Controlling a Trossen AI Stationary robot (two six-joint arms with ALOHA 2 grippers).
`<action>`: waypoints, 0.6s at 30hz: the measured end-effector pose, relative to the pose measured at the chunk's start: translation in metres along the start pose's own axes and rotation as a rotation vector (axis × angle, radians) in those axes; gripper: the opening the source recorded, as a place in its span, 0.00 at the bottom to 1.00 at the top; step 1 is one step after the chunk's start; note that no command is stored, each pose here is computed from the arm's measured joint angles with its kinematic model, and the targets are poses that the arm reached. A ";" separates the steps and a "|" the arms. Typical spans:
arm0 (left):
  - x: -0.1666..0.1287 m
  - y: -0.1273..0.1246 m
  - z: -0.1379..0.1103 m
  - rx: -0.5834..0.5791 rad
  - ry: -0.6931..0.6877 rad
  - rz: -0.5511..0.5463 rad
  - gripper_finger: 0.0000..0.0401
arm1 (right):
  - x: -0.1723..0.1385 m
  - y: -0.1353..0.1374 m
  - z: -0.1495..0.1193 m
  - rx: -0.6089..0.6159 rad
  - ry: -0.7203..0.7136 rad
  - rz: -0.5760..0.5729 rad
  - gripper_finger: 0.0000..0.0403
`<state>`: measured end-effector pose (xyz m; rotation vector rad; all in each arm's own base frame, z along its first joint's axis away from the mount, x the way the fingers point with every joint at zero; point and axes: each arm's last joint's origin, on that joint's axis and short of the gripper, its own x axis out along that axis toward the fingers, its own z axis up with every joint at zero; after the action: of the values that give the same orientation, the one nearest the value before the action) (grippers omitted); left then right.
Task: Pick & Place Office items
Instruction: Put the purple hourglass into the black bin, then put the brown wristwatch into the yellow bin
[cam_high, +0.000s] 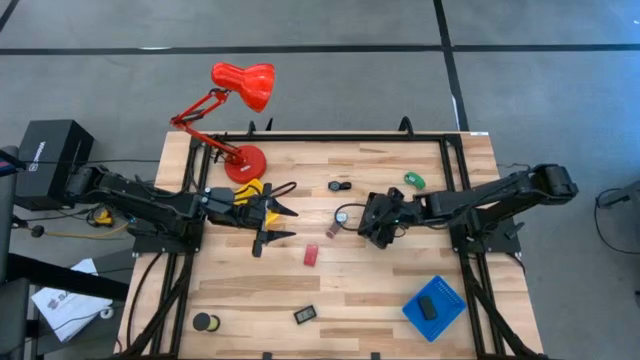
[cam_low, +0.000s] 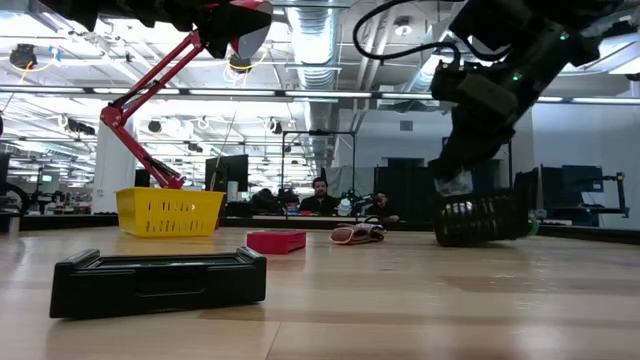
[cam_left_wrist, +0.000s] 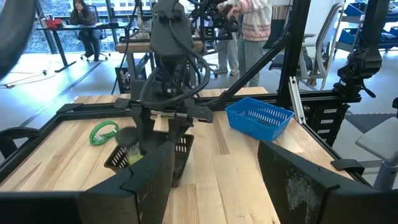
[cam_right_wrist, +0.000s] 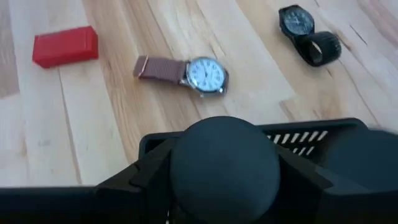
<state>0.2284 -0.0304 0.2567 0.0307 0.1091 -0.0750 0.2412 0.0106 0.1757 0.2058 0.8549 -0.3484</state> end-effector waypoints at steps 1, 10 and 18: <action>0.000 0.000 0.000 -0.001 -0.003 0.000 0.57 | 0.000 0.001 0.001 -0.004 0.002 0.002 0.50; 0.000 0.000 0.001 -0.001 -0.008 0.000 0.57 | -0.006 0.003 0.008 -0.045 0.065 0.016 0.67; 0.000 0.000 0.001 -0.001 -0.009 0.000 0.56 | -0.016 0.003 0.016 -0.068 0.136 -0.014 0.67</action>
<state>0.2285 -0.0304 0.2576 0.0290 0.1001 -0.0749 0.2440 0.0123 0.1979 0.1617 1.0018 -0.3200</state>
